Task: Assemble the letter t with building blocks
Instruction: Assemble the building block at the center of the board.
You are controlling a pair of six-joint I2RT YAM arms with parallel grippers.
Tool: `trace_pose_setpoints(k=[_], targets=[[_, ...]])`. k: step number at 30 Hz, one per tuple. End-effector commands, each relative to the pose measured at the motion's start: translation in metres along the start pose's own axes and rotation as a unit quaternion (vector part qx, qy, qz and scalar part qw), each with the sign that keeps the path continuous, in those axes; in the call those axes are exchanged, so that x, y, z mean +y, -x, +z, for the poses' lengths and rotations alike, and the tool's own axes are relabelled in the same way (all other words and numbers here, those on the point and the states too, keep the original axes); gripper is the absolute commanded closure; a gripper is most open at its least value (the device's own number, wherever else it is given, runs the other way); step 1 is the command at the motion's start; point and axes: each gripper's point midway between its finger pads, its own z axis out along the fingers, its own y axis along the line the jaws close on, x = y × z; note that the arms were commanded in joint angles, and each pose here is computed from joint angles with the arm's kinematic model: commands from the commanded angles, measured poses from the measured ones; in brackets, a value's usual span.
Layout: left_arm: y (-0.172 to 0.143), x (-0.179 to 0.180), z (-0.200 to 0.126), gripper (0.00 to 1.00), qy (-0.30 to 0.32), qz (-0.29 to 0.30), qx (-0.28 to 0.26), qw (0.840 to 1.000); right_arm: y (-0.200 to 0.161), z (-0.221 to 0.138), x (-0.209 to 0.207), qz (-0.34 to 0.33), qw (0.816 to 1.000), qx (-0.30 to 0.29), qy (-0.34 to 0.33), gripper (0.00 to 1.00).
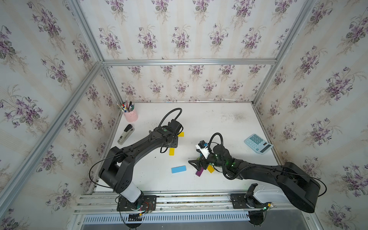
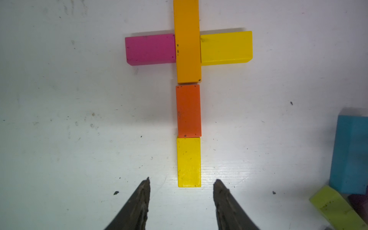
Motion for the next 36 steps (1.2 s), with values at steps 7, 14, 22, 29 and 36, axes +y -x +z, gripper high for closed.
trace_pose_setpoints(k=[7, 14, 22, 29, 36], targets=[[-0.034, 0.000, 0.021, 0.45, -0.013, -0.002, 0.039, 0.999, 0.002, 0.000, 0.002, -0.003, 1.000, -0.003, 0.006, 0.00], [-0.035, -0.013, 0.040, 0.45, -0.022, -0.007, 0.038, 0.999, 0.000, 0.001, 0.001, -0.003, 1.000, 0.001, 0.003, 0.00], [-0.029, -0.016, 0.046, 0.36, -0.014, -0.005, 0.034, 0.999, 0.000, 0.001, 0.000, -0.006, 1.000, 0.002, 0.001, 0.00], [-0.026, -0.017, 0.052, 0.35, -0.005, -0.009, 0.034, 0.999, -0.002, 0.002, 0.000, -0.005, 1.000, 0.005, 0.002, 0.00], [-0.029, -0.014, 0.056, 0.35, 0.003, -0.011, 0.035, 0.999, -0.002, 0.002, 0.001, -0.005, 1.000, 0.006, 0.004, 0.00]])
